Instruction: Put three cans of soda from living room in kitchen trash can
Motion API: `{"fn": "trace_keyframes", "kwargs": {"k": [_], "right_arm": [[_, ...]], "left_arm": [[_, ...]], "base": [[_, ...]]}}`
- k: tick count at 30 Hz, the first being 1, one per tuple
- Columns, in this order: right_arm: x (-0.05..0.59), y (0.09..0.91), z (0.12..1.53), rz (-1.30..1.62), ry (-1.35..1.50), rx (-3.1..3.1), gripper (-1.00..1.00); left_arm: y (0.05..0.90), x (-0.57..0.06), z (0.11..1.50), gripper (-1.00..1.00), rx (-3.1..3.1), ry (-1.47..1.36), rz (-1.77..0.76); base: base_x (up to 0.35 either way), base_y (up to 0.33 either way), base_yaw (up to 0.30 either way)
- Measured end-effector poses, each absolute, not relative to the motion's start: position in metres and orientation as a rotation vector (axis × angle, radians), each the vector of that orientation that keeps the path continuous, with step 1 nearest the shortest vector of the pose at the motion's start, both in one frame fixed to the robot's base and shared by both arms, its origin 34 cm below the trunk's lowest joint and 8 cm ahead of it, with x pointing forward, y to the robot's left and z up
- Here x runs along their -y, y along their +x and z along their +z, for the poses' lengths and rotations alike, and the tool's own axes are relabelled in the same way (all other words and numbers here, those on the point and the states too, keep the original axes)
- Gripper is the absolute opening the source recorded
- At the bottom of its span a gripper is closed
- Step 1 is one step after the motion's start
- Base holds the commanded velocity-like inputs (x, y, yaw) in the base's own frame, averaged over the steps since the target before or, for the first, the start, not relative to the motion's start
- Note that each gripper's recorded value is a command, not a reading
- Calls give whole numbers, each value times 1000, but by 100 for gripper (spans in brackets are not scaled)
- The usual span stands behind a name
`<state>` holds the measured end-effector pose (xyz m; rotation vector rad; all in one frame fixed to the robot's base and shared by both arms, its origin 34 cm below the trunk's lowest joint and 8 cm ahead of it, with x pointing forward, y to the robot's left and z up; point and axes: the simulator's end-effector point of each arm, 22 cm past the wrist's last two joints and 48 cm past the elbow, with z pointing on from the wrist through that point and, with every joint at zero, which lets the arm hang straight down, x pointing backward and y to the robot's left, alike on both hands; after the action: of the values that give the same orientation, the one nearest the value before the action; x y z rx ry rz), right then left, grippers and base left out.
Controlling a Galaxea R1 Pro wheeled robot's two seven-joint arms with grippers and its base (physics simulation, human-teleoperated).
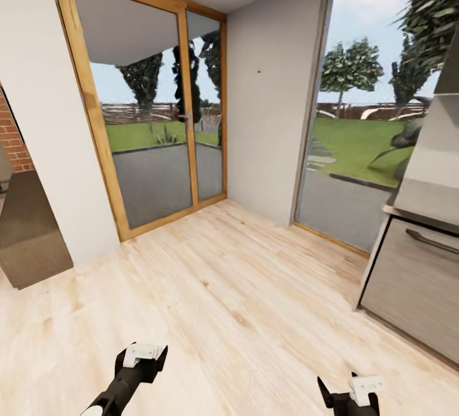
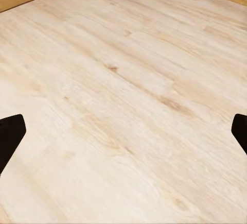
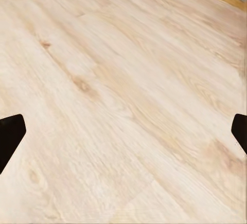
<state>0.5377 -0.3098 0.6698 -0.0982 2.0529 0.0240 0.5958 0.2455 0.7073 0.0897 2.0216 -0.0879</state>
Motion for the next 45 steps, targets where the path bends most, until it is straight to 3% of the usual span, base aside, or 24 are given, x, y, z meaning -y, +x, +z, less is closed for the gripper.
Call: {"fn": "trace_keyframes", "kwargs": {"k": [19,45], "right_arm": [[307,539,669,-34,-47,-2048,100],[306,541,676,-34,-45,-2031,100]], "left_arm": [[596,-245,710,100,-2017,92,-88],[598,-246,718,100,-1998,94,-84]], "base": [[238,76,235],[14,269,211]]}}
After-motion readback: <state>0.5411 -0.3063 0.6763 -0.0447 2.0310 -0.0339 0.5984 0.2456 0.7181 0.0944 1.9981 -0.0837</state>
